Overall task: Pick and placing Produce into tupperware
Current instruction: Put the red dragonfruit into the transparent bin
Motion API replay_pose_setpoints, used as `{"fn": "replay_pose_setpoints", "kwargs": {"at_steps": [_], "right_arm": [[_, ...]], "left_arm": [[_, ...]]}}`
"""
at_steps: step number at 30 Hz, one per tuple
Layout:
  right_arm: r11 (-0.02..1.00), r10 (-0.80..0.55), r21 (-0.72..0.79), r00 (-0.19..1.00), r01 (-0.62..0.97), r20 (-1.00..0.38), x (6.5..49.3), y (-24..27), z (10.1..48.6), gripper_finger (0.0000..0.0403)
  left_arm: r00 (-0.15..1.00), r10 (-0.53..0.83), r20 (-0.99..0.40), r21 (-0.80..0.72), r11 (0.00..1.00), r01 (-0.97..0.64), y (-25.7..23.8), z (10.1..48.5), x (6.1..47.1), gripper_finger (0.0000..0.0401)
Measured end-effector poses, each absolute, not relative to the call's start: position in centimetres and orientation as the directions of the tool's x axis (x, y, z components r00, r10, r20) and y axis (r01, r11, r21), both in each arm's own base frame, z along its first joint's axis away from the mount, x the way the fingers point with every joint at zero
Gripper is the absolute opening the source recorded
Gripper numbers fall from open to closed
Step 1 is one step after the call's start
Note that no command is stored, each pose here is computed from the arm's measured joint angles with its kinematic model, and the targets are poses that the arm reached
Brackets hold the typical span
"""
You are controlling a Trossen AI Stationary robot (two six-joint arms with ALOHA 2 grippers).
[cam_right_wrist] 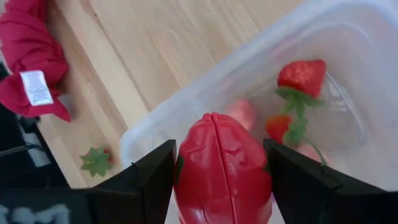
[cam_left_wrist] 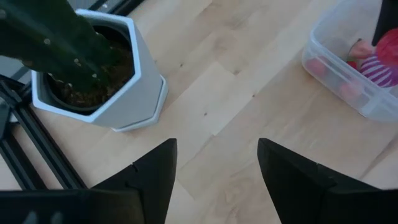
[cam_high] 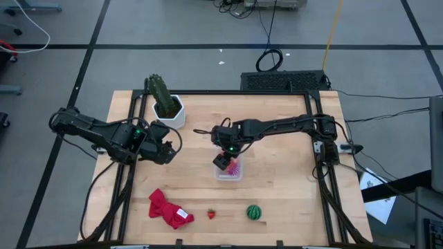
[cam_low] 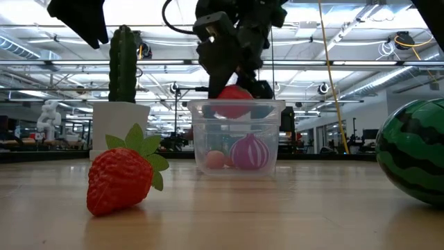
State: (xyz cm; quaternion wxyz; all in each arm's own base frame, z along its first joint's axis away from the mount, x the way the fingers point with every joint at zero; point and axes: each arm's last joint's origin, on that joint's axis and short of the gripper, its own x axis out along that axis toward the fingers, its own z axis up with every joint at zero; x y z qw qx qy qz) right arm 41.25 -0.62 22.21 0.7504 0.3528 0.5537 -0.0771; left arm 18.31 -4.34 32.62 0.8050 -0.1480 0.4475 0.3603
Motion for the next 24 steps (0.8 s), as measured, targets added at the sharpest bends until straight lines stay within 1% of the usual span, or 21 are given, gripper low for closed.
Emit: {"fn": "replay_pose_setpoints", "kwargs": {"at_steps": [7,11,14,18,20,24], "right_arm": [[0.745,0.268,0.45,0.397,0.492,-0.878,41.7,-0.7,25.4,0.022],[0.736,0.265,0.433,0.367,0.52,-0.892,41.4,-1.0,25.9,0.022],[0.734,0.255,0.4,0.323,0.549,-0.911,40.9,-1.2,25.7,0.022],[0.74,0.182,0.341,0.315,0.579,-0.932,41.4,-1.4,24.9,0.022],[0.734,0.178,0.339,0.315,0.589,-0.932,41.8,-1.4,24.1,0.022],[0.735,0.177,0.314,0.277,0.601,-0.944,42.3,-1.3,22.6,0.022]], "left_arm": [[0.347,0.485,-0.803,0.11,0.692,-0.713,-4.2,32.7,18.3,0.023],[0.35,0.502,-0.791,0.122,0.689,-0.715,-4.2,32.7,18.3,0.023],[0.352,0.514,-0.782,0.127,0.685,-0.717,-4.2,32.8,18.4,0.023],[0.361,0.538,-0.761,0.133,0.675,-0.725,-4.1,32.8,18.4,0.023],[0.372,0.539,-0.756,0.125,0.676,-0.726,-4.1,32.9,18.5,0.023],[0.378,0.54,-0.752,0.122,0.678,-0.725,-4.1,32.9,18.6,0.023]]}}
